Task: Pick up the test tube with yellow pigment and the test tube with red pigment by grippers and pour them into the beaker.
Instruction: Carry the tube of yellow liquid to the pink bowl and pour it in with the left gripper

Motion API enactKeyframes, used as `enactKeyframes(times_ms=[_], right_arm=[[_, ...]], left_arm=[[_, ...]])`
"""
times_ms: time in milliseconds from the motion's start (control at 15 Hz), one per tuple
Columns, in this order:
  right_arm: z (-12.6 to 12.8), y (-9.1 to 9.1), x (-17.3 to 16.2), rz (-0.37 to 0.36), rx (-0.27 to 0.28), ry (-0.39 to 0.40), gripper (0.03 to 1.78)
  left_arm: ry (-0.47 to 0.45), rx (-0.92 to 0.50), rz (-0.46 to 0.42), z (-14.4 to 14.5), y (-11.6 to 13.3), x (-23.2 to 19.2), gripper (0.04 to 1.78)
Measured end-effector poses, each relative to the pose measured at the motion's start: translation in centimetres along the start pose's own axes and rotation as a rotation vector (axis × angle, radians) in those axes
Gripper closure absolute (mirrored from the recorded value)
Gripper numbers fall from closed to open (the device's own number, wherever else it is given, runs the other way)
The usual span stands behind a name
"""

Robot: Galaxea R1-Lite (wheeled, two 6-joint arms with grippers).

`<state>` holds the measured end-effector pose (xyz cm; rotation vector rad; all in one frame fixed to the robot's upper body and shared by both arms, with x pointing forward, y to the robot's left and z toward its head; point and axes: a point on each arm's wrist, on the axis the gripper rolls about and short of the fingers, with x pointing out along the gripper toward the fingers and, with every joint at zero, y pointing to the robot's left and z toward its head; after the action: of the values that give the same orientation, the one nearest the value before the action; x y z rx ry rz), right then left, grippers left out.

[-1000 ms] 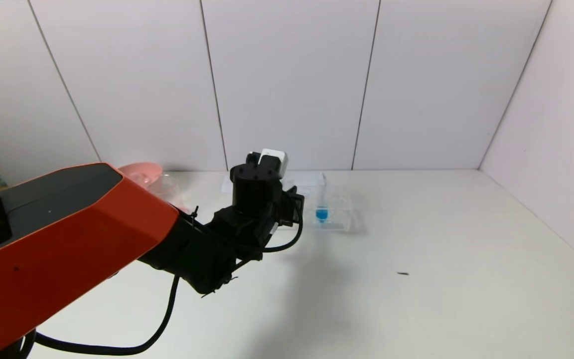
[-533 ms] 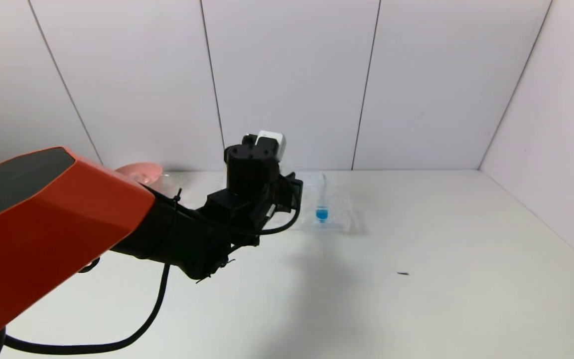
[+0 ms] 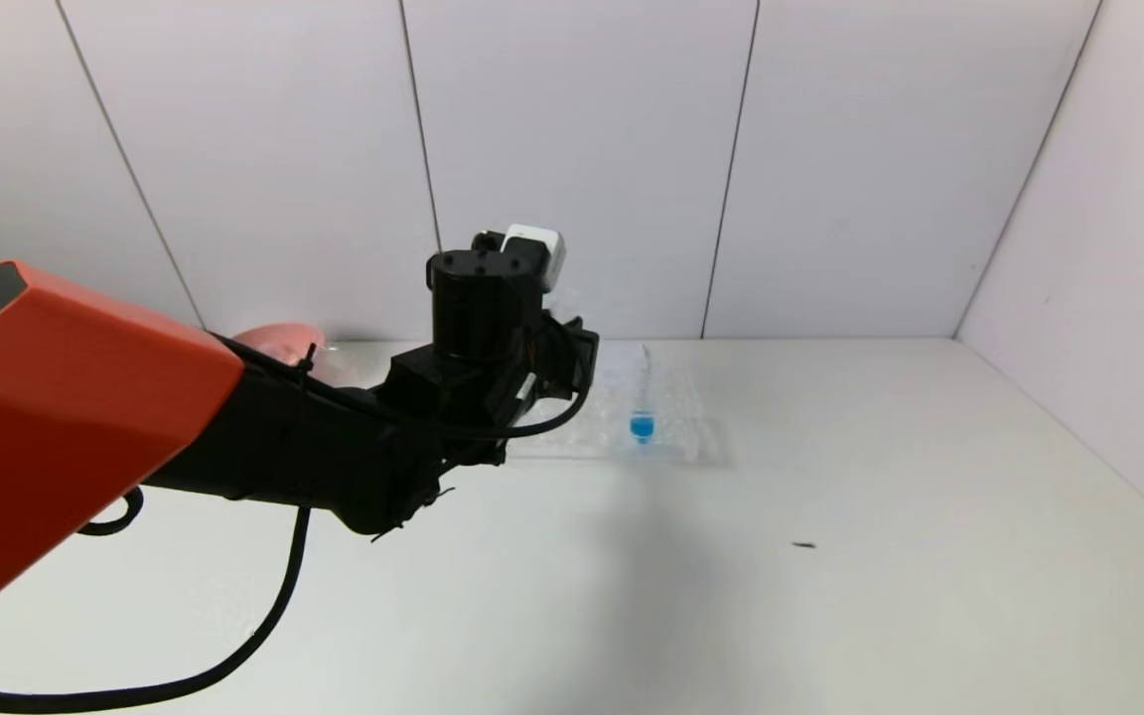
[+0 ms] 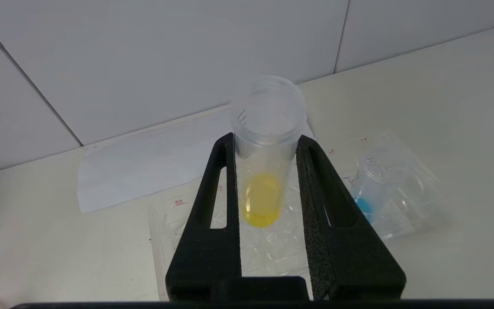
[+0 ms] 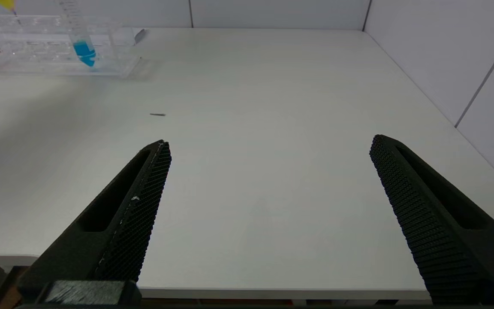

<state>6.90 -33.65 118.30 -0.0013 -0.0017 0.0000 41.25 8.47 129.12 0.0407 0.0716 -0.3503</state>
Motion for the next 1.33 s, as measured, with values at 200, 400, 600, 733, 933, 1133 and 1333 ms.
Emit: enactKeyframes(times_ms=[200, 400, 600, 733, 933, 1133, 1333], right_arm=[[0.0, 0.0, 0.0, 0.000, 0.000, 0.000, 0.11], [0.0, 0.0, 0.0, 0.000, 0.000, 0.000, 0.11], [0.0, 0.0, 0.0, 0.000, 0.001, 0.000, 0.11], [0.0, 0.0, 0.0, 0.000, 0.000, 0.000, 0.11], [0.0, 0.0, 0.0, 0.000, 0.000, 0.000, 0.11], [0.0, 0.0, 0.0, 0.000, 0.000, 0.000, 0.11], [0.0, 0.0, 0.0, 0.000, 0.000, 0.000, 0.11]], left_arm=[[-0.003, -0.002, -0.002, 1.0, 0.2, -0.6, 1.38], [-0.011, -0.005, -0.005, 1.8, 0.3, -1.1, 1.38], [-0.021, -0.008, -0.007, 2.3, 0.4, -1.4, 1.38], [-0.024, -0.009, -0.007, 2.5, 0.4, -1.5, 1.38], [-0.022, -0.009, -0.006, 2.7, 0.5, -1.8, 1.38], [-0.016, -0.007, -0.005, 3.3, 0.8, -2.4, 1.38], [-0.007, -0.006, -0.001, 3.9, 1.2, -3.0, 1.38]])
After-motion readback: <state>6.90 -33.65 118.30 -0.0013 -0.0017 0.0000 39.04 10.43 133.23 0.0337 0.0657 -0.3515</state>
